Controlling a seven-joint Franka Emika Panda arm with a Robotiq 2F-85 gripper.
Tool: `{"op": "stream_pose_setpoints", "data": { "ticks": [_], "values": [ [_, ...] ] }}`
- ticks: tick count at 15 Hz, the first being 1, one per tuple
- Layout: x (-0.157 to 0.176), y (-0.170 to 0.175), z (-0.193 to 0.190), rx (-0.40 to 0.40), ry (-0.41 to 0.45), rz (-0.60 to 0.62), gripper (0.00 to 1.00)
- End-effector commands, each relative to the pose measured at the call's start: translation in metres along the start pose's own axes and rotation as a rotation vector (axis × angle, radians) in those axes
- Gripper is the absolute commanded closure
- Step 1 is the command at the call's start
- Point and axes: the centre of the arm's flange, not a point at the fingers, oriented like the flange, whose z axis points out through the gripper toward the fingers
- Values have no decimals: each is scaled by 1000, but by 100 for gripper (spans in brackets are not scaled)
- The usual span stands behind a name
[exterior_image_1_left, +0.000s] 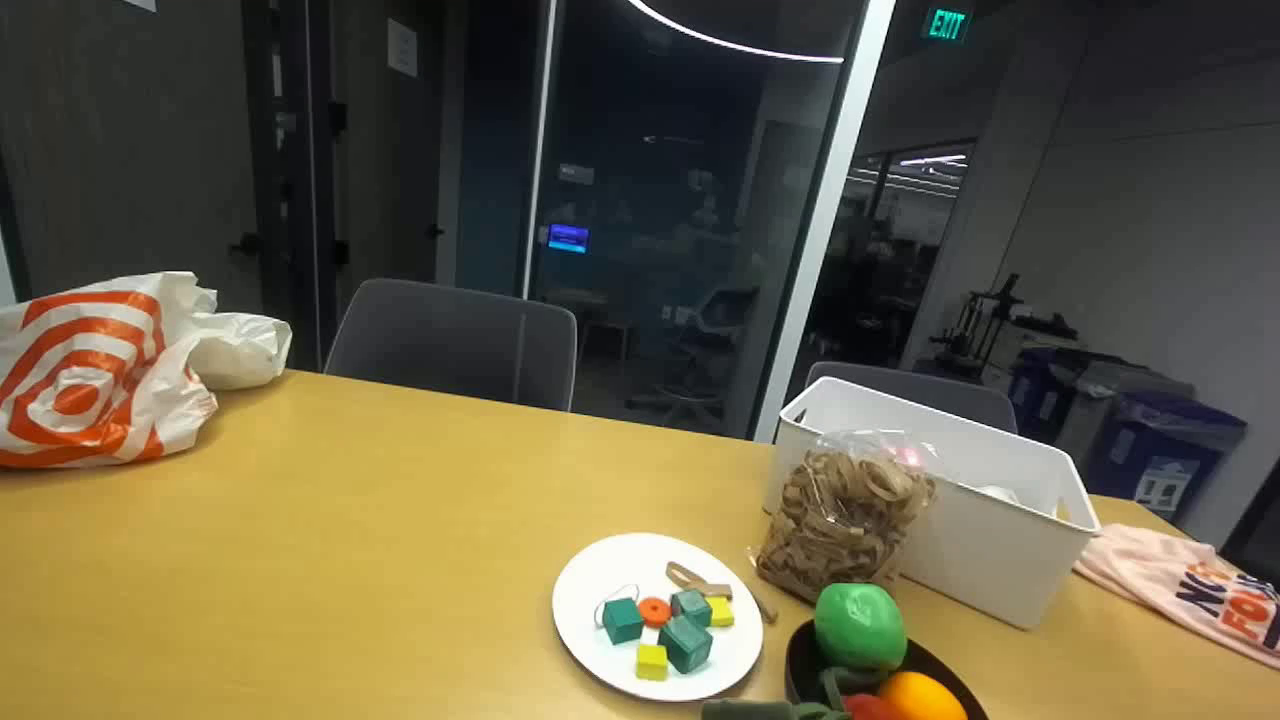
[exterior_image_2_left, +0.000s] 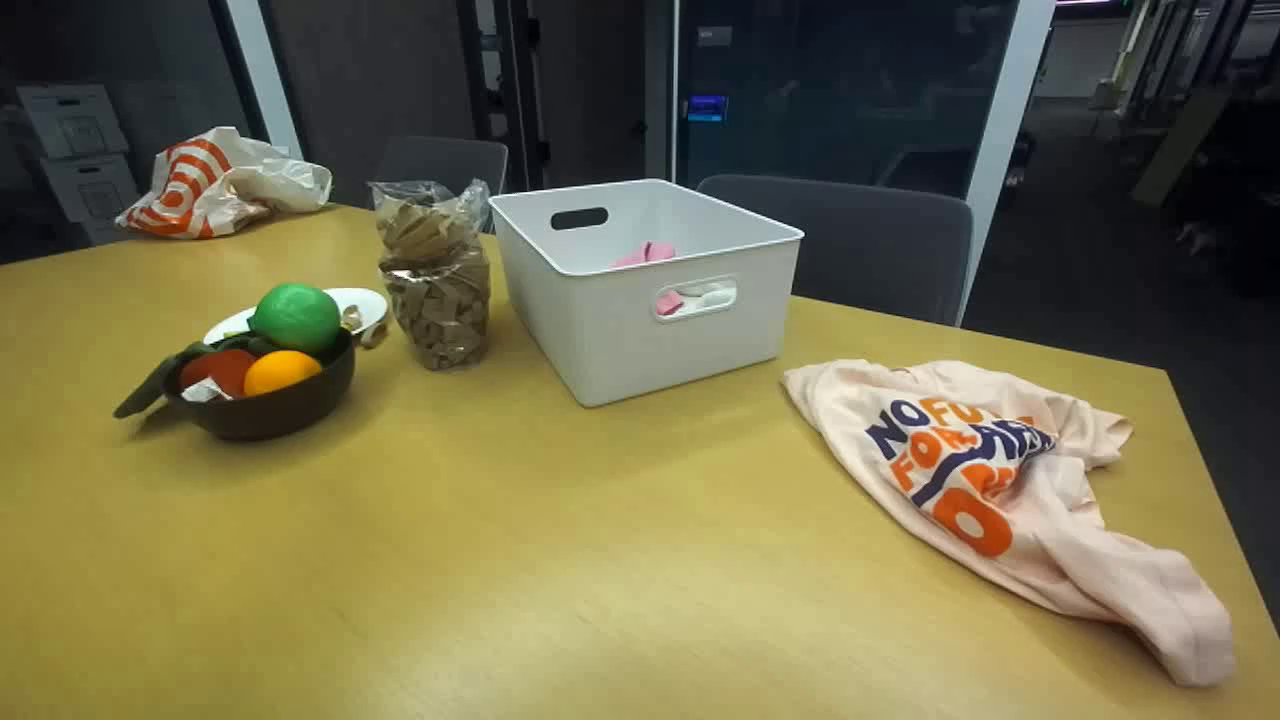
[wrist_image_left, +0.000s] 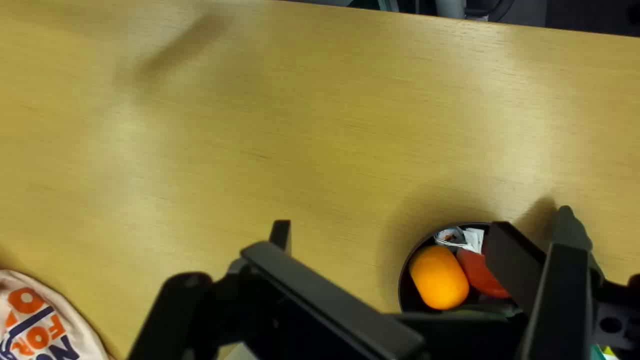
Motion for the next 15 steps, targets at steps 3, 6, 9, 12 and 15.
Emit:
{"op": "stream_pose_setpoints", "data": {
  "ticks": [3,6,9,12,15],
  "values": [
    [-1,0,-5,3,11,0,0],
    [-1,0,-5,3,12,0,0],
    [14,-9,7,54,84,-70,0],
    [40,-23,23,118,185,-162,0],
    [67,-41,47,135,263,-249,0]
  ]
}}
